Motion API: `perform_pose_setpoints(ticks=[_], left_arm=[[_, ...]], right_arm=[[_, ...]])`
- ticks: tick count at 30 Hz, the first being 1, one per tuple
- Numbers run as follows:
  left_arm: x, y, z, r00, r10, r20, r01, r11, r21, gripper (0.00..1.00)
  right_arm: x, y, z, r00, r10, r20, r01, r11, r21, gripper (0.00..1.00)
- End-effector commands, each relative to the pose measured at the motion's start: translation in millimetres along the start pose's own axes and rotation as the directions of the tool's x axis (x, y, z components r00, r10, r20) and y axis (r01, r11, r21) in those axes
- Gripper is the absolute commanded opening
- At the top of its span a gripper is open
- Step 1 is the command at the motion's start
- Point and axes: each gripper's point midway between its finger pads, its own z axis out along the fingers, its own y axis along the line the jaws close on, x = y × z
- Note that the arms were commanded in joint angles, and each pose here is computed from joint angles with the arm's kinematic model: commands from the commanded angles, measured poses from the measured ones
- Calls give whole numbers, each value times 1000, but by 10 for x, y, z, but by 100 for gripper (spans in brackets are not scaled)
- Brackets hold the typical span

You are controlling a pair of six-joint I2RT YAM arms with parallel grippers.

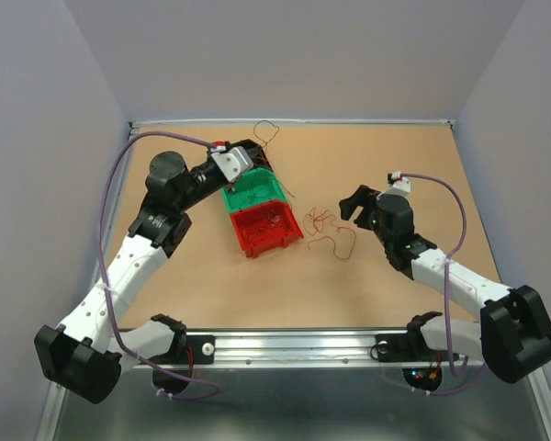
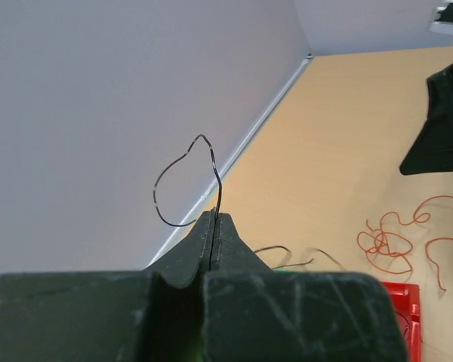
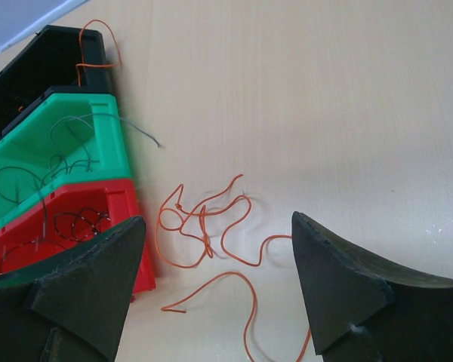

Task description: Untangle the cables

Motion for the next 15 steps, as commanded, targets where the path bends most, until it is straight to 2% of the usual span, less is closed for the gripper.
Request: perform_pose_setpoints(ticks=[1, 8, 15], left_arm=[[-245, -224, -105, 996, -2, 89, -6, 996, 93, 0], [-191, -478, -222, 996, -22, 89, 8, 989, 149, 0], [93, -648, -264, 999, -14, 35, 8, 987, 161, 0]], right_arm=[[-160, 103, -25, 999, 3, 53, 0, 999, -47, 83], [-150, 125, -28, 999, 1, 46, 1, 998, -59, 84], [-138, 145, -38, 999, 3, 41, 0, 997, -73, 84]])
